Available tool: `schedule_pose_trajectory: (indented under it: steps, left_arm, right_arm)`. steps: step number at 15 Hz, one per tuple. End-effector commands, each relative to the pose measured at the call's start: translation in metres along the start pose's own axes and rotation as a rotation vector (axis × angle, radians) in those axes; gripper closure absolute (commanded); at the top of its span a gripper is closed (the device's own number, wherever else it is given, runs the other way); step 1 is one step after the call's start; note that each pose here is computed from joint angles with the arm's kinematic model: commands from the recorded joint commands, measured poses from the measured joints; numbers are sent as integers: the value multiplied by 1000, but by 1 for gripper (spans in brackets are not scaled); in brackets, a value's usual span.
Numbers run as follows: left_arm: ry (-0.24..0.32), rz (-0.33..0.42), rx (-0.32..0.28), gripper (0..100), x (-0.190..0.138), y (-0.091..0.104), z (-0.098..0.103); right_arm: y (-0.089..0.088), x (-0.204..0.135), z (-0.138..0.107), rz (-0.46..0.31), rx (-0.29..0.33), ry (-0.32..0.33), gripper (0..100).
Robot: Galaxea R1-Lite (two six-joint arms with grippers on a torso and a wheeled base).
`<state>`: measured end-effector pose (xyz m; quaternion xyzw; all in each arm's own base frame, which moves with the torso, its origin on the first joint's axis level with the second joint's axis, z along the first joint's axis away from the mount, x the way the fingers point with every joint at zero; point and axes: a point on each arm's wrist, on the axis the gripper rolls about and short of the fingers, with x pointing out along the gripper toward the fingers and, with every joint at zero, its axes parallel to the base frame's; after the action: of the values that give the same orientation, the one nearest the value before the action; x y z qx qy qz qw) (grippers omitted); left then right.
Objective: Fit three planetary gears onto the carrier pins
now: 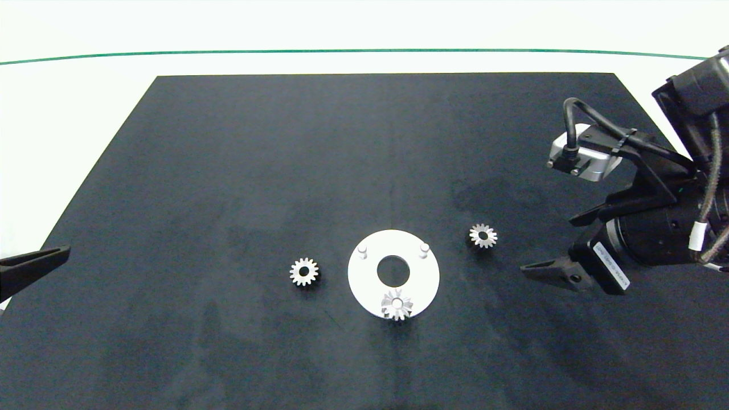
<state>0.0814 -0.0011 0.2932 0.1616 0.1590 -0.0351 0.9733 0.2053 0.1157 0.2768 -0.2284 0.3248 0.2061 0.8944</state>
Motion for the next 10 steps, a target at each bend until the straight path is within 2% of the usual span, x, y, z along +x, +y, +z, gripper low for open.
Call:
schedule_pose_trajectory:
  steps: [1,4,10]
  left_arm:
    - [8,-5,2,0,1,0,-1]
    - [17,-8,5,0,4,-1,-1]
    - [31,-14,6,0,7,-1,-2]
  right_arm:
    - [-3,36,-22,22,44,7,0]
    - [0,68,-19,14,72,-18,0]
    - [-2,93,-3,10,76,-28,0]
